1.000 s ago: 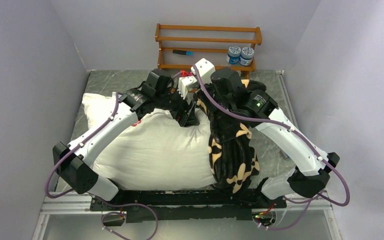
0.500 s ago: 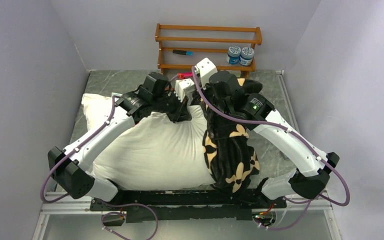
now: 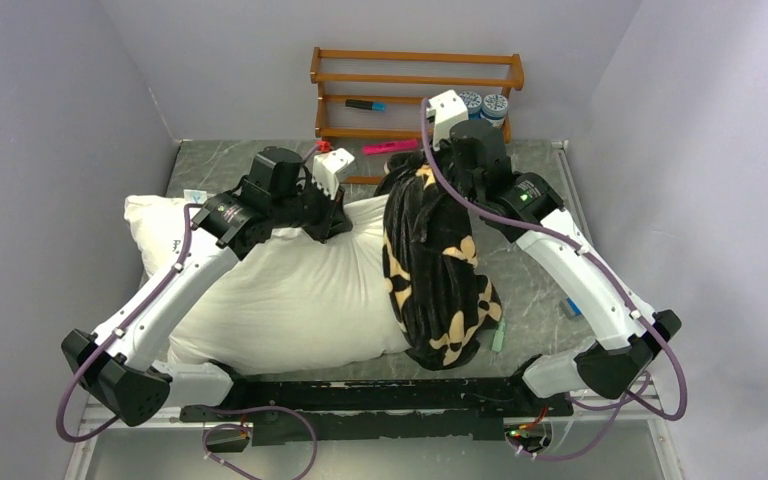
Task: Remove the pillowcase from the pillow
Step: Remove the pillow from the pillowcase.
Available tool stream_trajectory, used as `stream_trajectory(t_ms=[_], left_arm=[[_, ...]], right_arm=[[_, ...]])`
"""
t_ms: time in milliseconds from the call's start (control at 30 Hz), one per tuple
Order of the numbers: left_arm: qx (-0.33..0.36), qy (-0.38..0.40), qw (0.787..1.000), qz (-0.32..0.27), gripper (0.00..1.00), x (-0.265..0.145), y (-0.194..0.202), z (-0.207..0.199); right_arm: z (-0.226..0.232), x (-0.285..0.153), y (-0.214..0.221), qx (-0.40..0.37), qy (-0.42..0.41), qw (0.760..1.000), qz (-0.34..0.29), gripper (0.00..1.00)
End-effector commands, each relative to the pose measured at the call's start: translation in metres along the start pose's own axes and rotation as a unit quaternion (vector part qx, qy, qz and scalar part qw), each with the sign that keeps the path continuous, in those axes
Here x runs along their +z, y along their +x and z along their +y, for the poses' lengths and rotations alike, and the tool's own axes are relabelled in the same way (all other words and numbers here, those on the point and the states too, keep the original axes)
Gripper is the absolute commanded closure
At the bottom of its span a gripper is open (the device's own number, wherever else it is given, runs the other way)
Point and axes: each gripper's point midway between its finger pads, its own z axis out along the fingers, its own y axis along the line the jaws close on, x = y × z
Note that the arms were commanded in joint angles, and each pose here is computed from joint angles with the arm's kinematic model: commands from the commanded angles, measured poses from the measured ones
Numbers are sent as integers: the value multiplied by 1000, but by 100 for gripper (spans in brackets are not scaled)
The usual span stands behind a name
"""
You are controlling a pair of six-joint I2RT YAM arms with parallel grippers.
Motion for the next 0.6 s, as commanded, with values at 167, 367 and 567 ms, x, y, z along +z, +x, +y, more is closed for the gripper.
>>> stream_trajectory(t_ms=[167, 367, 567], left_arm=[[-32, -200, 977, 71, 95, -54, 45, 66], [-33, -223, 971, 82, 95, -61, 53, 72], [-51, -176, 981, 62, 95, -51, 49, 55]], right_arm=[[-115, -17, -35, 82, 176, 980, -53, 100], [-145, 0, -4, 120, 197, 973, -9, 100], [-104, 8, -7, 123, 74, 990, -11, 89]])
